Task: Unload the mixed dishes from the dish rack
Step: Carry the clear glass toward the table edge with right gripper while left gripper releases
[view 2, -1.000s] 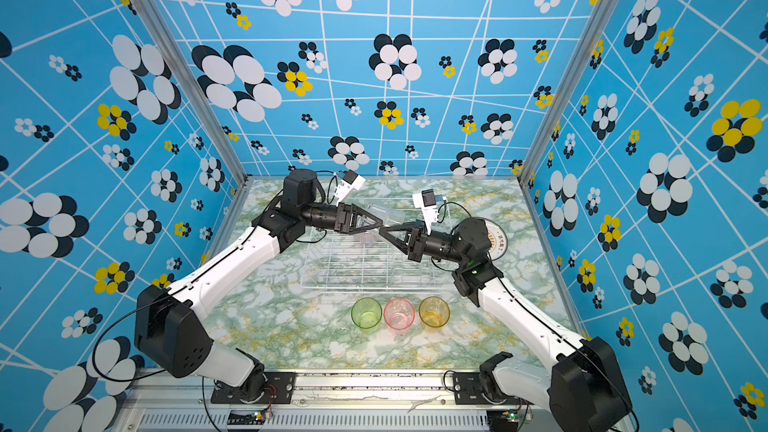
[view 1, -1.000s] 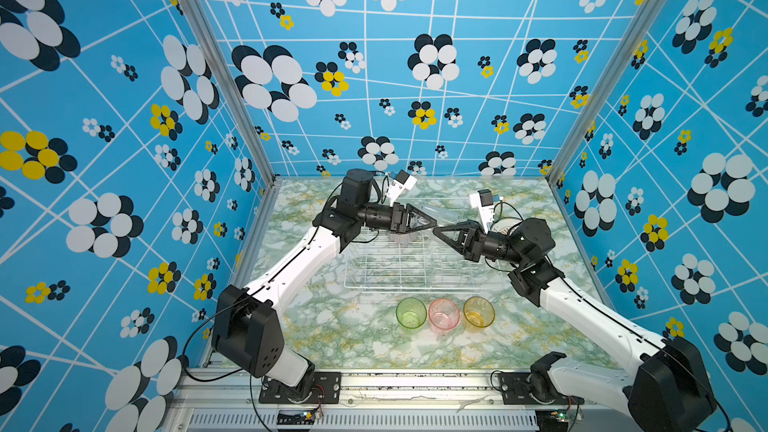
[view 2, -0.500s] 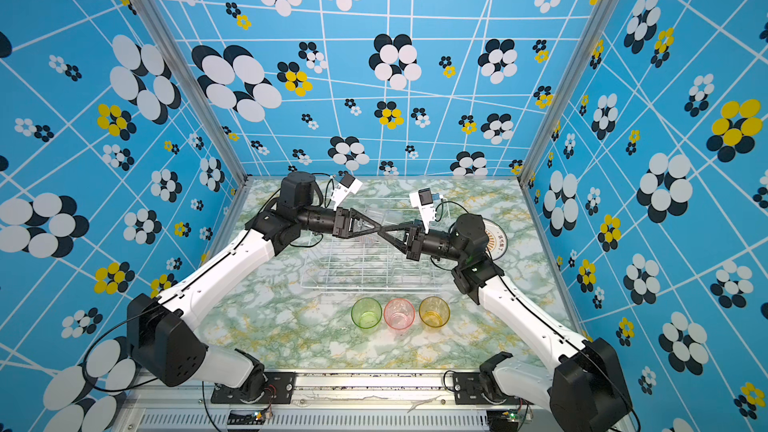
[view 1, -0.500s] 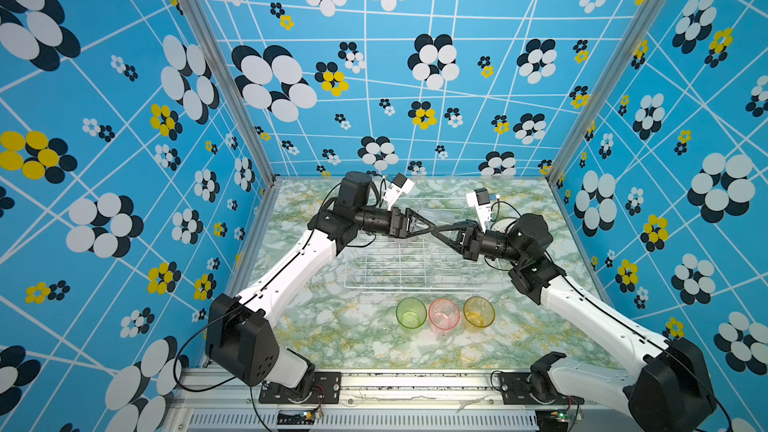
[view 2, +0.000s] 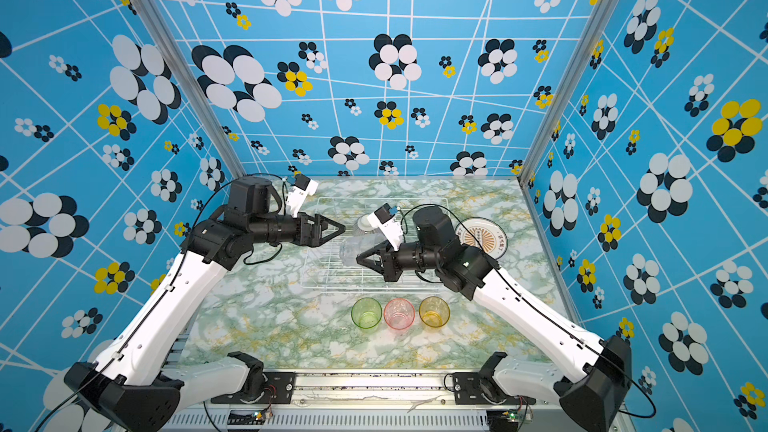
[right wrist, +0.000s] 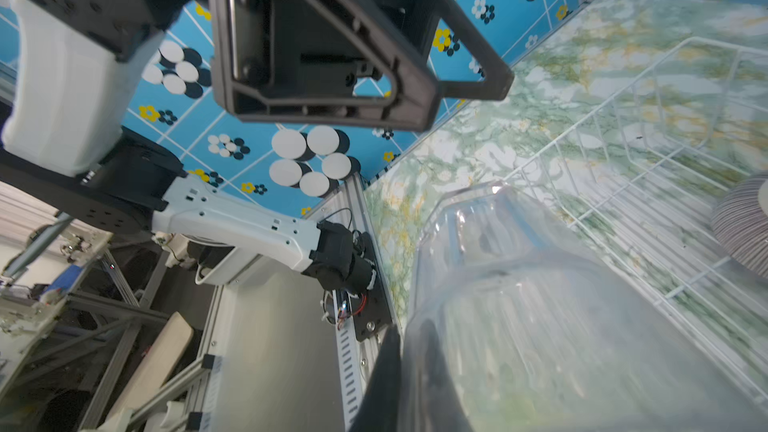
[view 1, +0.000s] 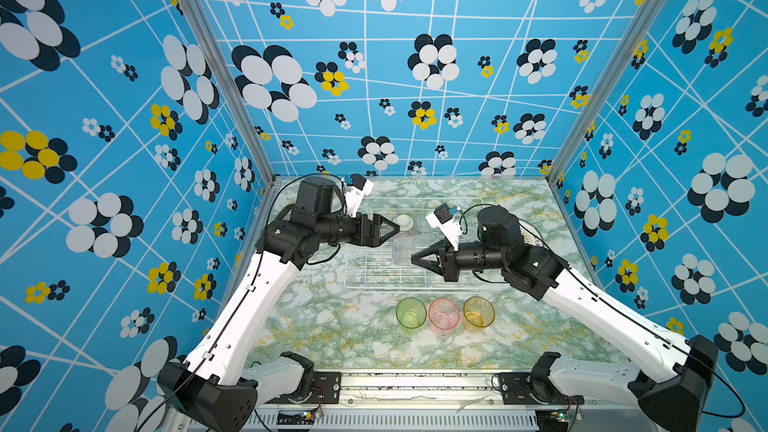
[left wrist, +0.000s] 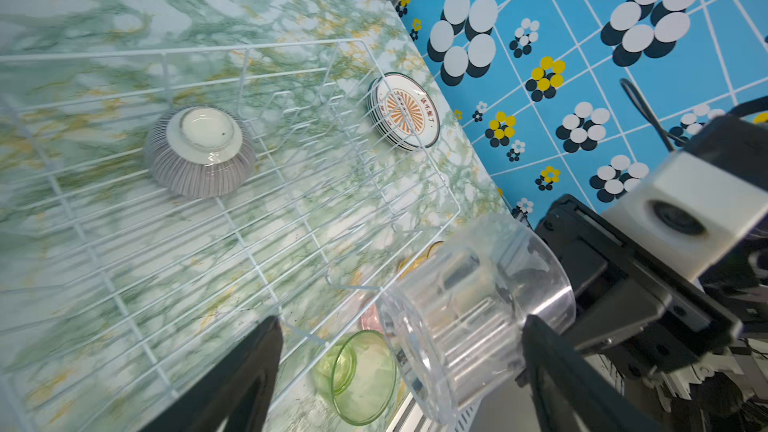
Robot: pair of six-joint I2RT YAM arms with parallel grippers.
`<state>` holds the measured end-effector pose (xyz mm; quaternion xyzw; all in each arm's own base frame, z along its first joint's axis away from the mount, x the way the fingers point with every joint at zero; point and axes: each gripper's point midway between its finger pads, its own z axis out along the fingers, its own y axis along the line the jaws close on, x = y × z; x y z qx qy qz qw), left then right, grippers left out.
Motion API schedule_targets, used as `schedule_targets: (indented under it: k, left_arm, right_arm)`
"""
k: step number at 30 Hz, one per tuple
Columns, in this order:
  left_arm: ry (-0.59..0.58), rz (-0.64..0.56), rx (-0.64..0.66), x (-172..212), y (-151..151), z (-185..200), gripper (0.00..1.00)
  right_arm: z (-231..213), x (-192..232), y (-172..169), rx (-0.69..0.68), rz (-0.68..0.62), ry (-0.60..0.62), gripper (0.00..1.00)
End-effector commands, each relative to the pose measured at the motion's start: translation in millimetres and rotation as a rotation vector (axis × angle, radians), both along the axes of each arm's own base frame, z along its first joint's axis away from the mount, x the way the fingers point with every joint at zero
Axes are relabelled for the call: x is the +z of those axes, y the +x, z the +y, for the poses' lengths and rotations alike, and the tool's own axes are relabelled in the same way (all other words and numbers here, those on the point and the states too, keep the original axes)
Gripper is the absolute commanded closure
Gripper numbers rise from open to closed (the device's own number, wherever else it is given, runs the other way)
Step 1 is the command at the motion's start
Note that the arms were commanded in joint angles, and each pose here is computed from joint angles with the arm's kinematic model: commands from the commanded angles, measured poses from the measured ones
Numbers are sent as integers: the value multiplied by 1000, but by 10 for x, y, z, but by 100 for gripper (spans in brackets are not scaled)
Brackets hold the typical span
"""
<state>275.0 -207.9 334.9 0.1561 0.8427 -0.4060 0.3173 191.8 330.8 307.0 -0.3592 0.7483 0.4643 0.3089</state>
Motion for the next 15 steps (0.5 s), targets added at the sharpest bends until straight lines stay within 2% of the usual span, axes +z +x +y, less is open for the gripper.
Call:
schedule_targets:
  k: [1,10,15]
  left_arm:
    - [90,46,54,-286,-25,210,9]
    - [68,27,73,-359,-23,303,10]
    - [113,-29,126,-392,-21,422,11]
  right_arm:
    - [-18,-294,-72,4,-53,-204,100]
    - [391,-567,-367,133,-138,-454,100]
    - [546,-806,-419,174,-145,-570,100]
